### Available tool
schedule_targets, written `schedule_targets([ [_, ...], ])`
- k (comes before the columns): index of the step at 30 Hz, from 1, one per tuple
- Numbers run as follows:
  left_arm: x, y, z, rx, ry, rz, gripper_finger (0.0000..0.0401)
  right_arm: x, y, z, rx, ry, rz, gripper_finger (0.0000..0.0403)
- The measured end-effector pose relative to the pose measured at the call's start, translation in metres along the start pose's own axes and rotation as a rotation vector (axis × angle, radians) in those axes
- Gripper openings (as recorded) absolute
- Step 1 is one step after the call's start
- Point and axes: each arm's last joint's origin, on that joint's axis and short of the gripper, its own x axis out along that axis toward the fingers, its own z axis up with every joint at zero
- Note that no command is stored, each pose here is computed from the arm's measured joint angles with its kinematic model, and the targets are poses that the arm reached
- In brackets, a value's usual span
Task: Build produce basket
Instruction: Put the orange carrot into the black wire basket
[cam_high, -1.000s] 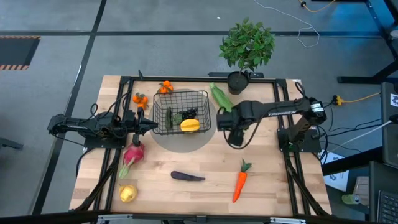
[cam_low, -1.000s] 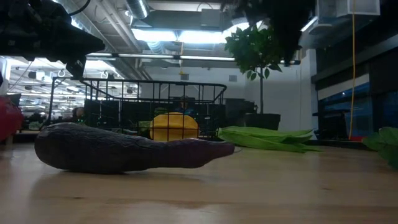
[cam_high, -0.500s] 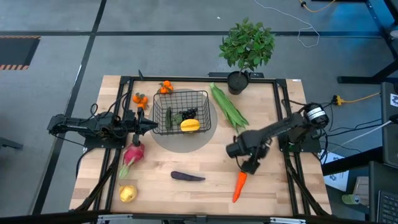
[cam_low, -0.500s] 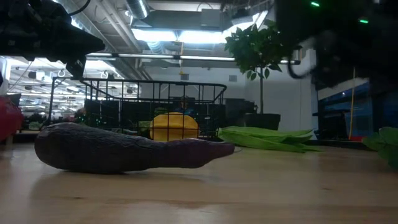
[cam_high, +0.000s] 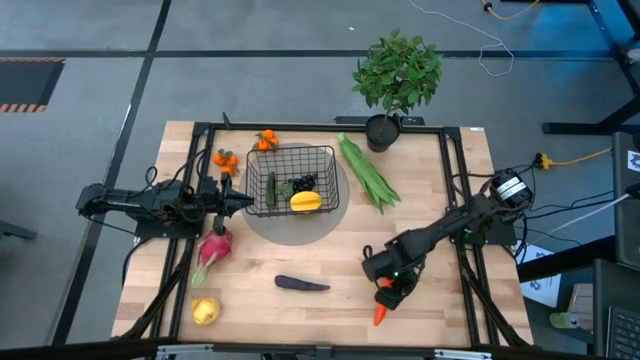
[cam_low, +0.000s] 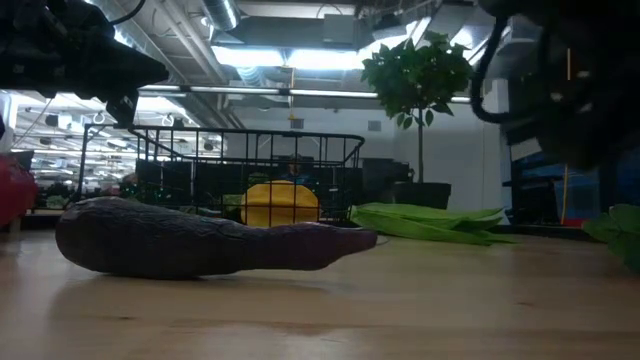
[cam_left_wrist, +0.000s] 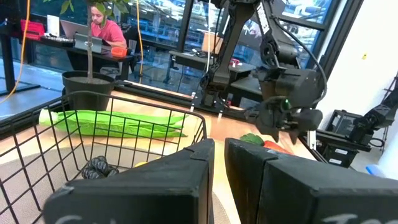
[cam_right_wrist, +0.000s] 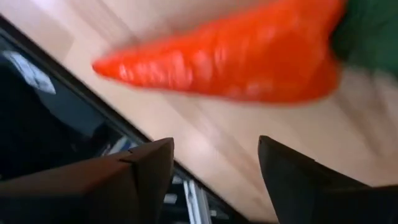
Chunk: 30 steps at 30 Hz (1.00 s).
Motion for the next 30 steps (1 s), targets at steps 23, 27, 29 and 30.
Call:
schedule_targets([
  [23,0.0,0.0,0.0,-0.001,0.0,0.0,0.0029,-0.043,-0.033,0.057,0.01,-0.38,-0.135,0.0222],
  [27,0.0,0.0,0.0,-0.001,0.0,0.0,0.0029,-0.052,-0.041,0.067,-0.217,-0.378,-0.18,0.0222],
  [29,0.0,0.0,0.0,-0.001,0.0,0.0,0.0029,-0.055,-0.045,0.071,-0.296,-0.373,-0.197,0.0222],
  [30,0.0,0.0,0.0,-0.002,0.0,0.0,0.0029,-0.057,-0.046,0.072,-0.327,-0.37,-0.204,0.0222],
])
